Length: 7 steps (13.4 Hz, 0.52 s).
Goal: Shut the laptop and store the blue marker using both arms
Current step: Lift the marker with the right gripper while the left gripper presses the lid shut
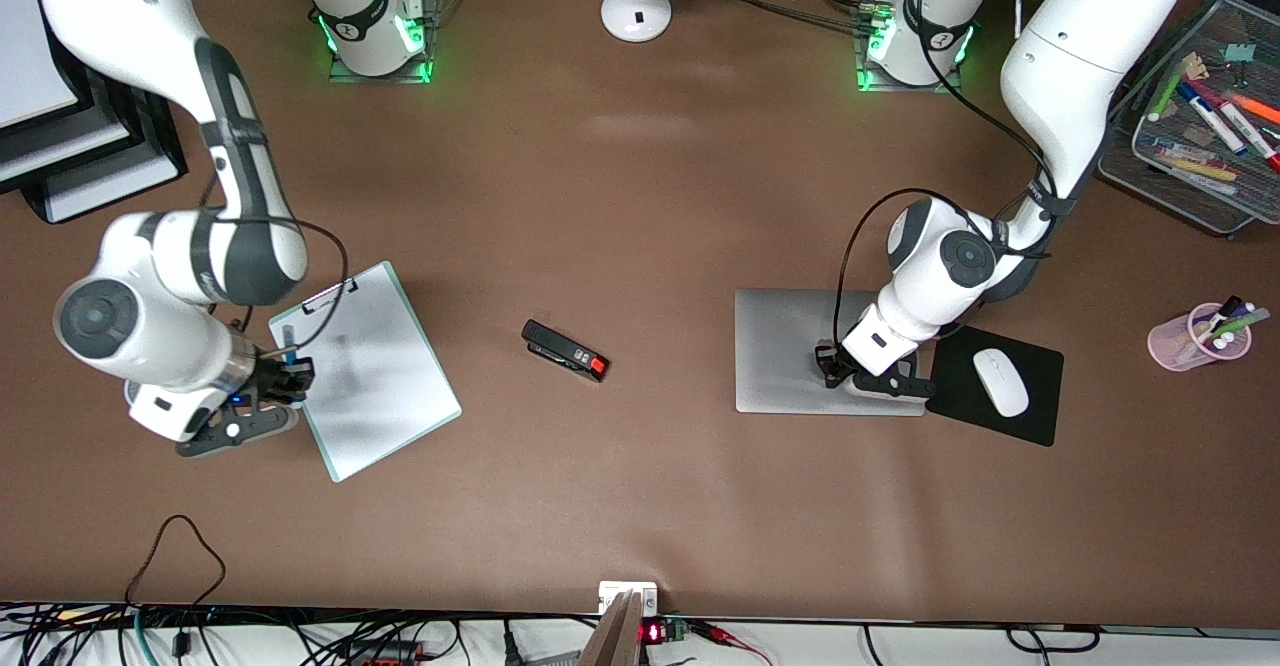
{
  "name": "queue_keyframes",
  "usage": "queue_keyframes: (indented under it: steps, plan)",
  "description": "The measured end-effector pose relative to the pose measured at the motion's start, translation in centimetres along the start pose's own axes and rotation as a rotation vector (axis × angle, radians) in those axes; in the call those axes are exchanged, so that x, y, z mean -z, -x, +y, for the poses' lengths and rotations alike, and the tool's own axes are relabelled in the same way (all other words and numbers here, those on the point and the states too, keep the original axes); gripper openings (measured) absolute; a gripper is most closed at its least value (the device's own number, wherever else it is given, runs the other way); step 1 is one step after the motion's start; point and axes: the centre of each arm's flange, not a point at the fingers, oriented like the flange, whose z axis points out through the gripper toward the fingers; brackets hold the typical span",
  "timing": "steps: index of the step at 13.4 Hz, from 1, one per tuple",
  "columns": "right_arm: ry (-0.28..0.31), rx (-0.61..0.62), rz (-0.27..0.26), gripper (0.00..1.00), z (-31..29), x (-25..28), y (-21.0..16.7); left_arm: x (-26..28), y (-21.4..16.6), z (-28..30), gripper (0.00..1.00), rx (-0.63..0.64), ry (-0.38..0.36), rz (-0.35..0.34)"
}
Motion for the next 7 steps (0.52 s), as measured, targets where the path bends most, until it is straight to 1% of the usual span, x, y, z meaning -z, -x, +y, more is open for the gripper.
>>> queue_keyframes:
  steps: [3, 5, 7]
  plan:
    - [0.015, 0.072, 0.044, 0.17, 0.7, 3.3, 0.1, 0.0, 0.0, 0.0, 0.03, 0.000, 0.000, 0.000]
    - [0.031, 0.145, 0.077, 0.17, 1.4, 5.8, 0.4, 0.1, -0.1, 0.0, 0.02, -0.001, -0.001, 0.001]
    - [0.048, 0.240, 0.111, 0.17, 2.1, 8.4, 0.7, 1.0, -0.6, 0.1, 0.02, -0.034, -0.019, -0.029]
